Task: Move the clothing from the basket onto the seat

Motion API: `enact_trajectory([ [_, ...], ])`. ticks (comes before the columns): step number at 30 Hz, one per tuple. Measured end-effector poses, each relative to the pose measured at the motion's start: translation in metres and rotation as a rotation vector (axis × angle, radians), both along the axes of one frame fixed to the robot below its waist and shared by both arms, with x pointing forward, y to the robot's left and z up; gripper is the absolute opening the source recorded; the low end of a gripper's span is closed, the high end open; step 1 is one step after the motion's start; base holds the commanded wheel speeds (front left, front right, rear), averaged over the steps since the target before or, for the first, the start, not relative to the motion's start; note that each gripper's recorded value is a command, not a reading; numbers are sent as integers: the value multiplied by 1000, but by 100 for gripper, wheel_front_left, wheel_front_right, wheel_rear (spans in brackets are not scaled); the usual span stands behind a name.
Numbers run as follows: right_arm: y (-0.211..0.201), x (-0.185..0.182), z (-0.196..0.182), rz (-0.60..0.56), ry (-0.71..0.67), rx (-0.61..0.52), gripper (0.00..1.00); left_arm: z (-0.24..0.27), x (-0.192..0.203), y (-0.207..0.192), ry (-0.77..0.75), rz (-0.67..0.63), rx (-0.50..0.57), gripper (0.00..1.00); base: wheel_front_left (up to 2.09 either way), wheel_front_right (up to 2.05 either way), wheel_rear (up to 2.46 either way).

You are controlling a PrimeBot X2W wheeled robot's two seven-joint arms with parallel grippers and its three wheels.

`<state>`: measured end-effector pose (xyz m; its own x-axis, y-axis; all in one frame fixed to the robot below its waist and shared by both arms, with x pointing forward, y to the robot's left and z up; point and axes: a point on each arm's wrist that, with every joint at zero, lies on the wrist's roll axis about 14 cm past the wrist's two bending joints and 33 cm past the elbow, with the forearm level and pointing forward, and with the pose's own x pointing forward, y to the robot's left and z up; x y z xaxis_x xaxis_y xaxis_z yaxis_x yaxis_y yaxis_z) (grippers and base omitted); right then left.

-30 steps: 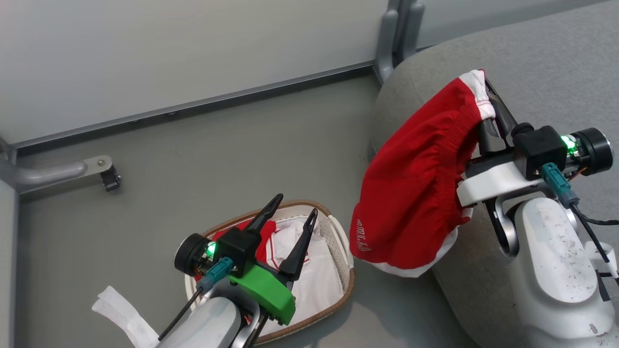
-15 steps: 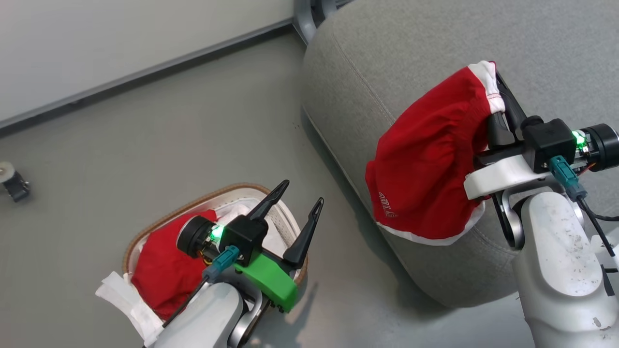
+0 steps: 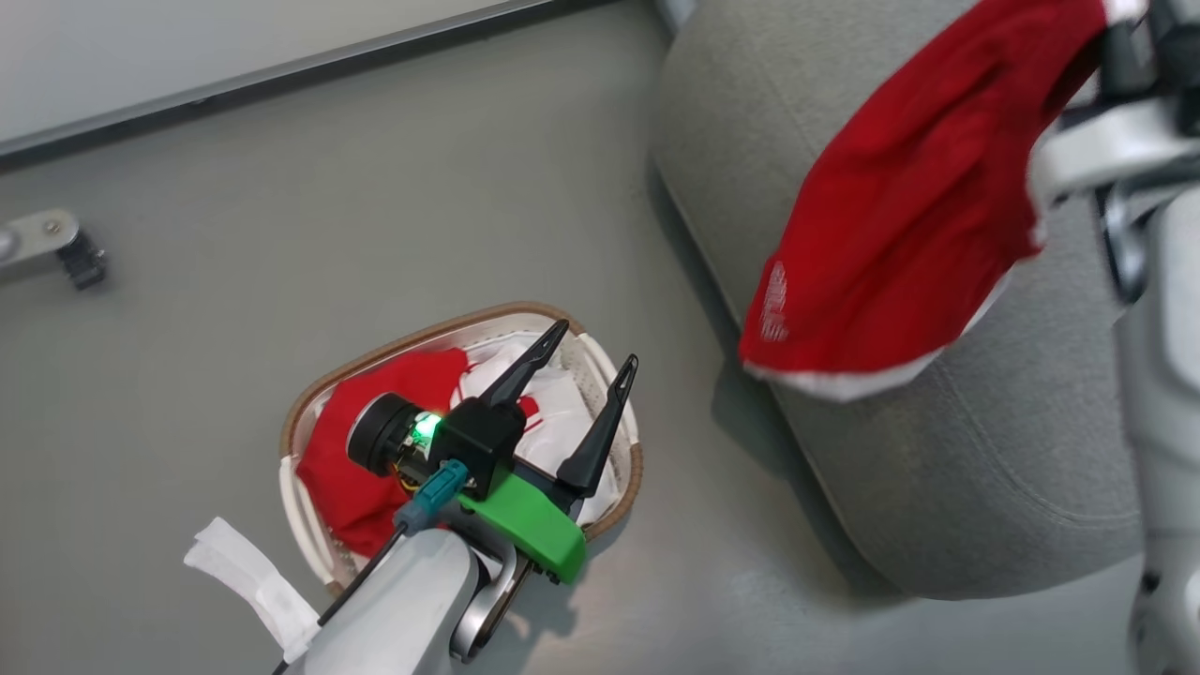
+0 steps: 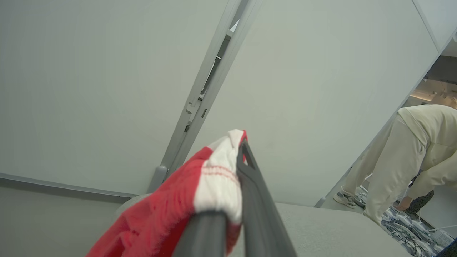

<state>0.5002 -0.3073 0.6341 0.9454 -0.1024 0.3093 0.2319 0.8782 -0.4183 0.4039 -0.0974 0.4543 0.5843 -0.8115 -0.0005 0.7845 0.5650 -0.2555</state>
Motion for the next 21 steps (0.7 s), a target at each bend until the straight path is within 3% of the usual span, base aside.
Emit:
enact_trajectory([
  [8, -22, 58, 92, -40, -130, -172, 0, -11, 11, 33, 0, 89, 30, 100, 0, 0, 0],
  [14, -55, 88, 118, -142, -118, -229, 0, -27, 20, 55, 18, 146, 57, 100, 0, 0, 0],
  [17, -68, 103, 98, -185, -63, -213, 0, -36, 25, 63, 29, 165, 68, 100, 0, 0, 0],
  [21, -92, 119, 37, -236, 67, -170, 0, -54, 31, 73, 64, 186, 82, 100, 0, 0, 0],
])
